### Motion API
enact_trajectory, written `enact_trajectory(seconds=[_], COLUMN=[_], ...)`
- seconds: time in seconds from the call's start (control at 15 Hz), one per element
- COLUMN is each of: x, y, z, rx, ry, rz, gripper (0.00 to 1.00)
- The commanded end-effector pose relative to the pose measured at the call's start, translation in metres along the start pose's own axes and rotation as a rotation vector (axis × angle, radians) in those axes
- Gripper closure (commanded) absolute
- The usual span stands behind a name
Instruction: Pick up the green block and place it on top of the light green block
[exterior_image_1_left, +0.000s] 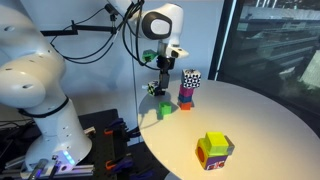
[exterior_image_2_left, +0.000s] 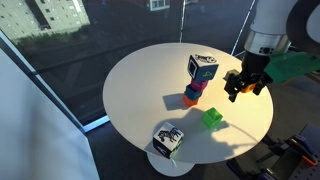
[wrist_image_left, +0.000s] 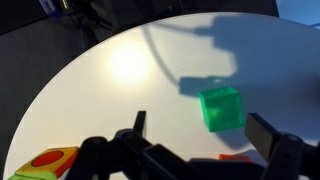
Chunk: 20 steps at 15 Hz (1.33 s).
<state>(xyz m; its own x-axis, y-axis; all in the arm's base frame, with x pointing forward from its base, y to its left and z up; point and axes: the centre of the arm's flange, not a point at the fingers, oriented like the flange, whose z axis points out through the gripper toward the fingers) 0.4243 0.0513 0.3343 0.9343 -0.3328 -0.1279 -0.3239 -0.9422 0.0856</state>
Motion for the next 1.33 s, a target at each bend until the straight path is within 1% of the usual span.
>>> enact_trajectory(seconds=[0.0, 0.6, 1.0, 1.27], x=[0.0, 0.0, 0.008, 0.014], y=[0.0, -0.001, -0.013, -0.022], z=[0.0, 0.001, 0.023, 0.045], rx=[0.0, 0.001, 0.012, 0.023], ry=[0.0, 0.007, 0.045, 0.048], rz=[0.0, 0.001, 0.001, -0.013], gripper=[0.0, 0.0, 0.0, 0.0])
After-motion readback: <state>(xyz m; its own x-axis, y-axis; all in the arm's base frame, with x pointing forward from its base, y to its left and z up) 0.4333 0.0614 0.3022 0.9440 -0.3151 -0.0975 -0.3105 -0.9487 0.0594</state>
